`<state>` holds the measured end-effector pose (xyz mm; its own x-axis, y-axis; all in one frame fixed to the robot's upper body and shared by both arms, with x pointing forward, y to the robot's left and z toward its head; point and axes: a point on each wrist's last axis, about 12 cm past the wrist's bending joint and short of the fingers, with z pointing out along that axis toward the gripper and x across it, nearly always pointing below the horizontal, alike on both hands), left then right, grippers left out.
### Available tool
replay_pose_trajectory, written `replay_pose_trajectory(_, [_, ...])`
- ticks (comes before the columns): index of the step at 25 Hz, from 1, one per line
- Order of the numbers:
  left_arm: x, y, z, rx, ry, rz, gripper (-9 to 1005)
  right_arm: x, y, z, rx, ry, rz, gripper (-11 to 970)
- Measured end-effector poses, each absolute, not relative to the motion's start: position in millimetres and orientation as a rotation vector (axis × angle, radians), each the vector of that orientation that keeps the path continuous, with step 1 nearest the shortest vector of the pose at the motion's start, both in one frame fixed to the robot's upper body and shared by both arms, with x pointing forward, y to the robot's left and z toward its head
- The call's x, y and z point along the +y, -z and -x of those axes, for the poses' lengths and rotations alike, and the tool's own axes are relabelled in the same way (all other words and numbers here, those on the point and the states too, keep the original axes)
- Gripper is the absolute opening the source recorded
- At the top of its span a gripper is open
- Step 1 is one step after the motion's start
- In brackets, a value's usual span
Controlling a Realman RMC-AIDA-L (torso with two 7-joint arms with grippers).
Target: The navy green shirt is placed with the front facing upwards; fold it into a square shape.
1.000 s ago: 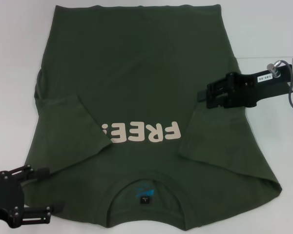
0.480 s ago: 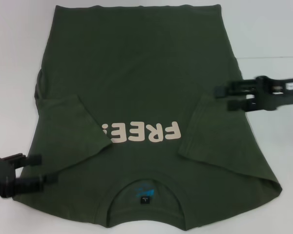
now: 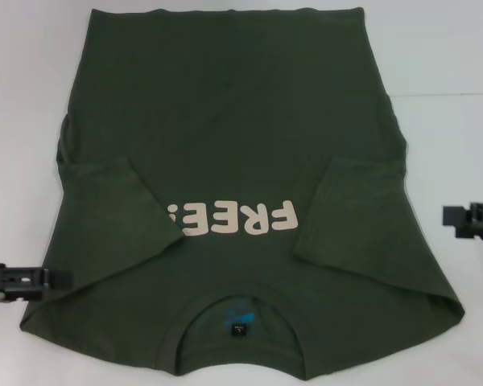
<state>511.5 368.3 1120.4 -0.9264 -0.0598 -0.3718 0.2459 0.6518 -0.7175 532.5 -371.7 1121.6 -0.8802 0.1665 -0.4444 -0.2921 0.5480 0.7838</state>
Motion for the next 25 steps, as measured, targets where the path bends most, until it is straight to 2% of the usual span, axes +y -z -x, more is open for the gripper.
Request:
replay_pose_trajectory(8, [380, -1128, -524, 2.696, 1.057, 0.076, 938, -381, -1115, -524, 2.353, -1.242, 0.124, 881])
replay_pose_trajectory(17, [372, -1122, -539, 2.854, 0.845, 0.100, 938, -379, -1118, -529, 2.389, -1.209, 0.167, 882])
replay_pose_trajectory(25, [367, -1120, -544, 2.859, 0.820, 0.074, 937, -383, -1112, -527, 2.462, -1.142, 0.219, 882])
